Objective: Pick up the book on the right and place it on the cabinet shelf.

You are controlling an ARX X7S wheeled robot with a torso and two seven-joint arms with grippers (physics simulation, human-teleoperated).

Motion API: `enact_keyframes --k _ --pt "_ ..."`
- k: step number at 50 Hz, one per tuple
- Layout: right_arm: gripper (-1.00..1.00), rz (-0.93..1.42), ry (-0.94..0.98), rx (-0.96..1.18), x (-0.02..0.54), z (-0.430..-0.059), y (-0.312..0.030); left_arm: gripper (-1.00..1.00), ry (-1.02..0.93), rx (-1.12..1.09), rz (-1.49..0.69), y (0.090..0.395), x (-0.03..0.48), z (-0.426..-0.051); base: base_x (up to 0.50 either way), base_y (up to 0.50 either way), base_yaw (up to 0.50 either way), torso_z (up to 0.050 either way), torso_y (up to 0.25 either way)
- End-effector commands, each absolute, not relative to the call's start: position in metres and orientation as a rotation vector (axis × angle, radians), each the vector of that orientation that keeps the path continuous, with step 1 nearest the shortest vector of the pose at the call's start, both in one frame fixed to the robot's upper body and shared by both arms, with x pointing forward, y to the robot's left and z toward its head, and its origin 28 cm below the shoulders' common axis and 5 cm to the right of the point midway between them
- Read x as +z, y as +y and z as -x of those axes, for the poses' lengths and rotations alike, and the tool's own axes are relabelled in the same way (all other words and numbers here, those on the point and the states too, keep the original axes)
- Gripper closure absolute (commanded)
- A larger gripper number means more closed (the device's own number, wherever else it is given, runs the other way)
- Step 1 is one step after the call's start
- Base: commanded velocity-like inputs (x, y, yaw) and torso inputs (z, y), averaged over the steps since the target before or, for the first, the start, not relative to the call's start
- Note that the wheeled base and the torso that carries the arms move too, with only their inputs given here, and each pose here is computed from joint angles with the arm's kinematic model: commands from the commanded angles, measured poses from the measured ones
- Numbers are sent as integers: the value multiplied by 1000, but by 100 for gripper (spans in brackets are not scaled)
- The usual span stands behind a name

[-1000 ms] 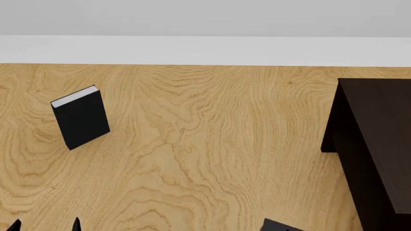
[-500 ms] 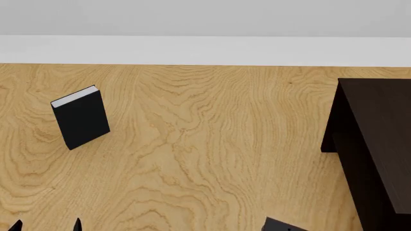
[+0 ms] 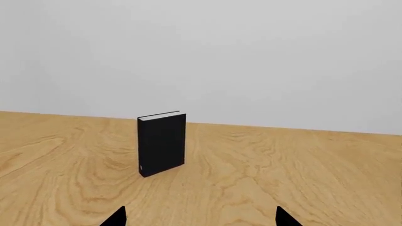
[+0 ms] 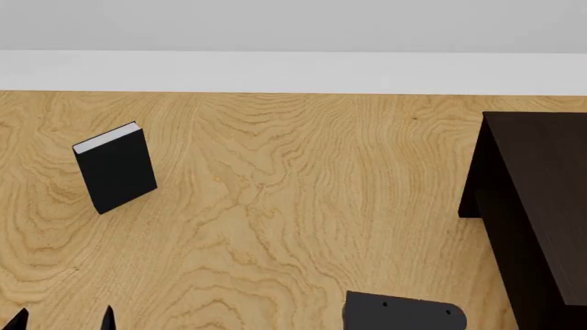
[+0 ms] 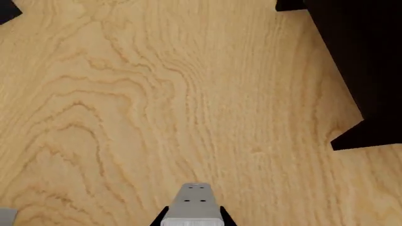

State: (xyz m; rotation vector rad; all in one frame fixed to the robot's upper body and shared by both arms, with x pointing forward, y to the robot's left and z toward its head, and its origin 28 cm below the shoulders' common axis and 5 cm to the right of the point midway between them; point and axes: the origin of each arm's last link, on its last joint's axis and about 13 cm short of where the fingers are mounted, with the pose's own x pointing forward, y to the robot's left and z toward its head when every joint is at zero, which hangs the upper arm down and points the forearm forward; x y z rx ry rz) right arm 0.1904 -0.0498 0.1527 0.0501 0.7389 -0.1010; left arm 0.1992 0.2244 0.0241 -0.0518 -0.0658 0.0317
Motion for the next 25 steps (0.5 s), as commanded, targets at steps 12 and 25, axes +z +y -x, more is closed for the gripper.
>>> enact_keyframes --k 12,25 --pt "100 286 386 -76 163 -185 -46 -100 -93 35 55 225 34 -194 0 0 0 0 1" --pt "100 564 189 -145 147 -194 -47 -100 -142 56 58 230 34 -188 0 0 0 0 1"
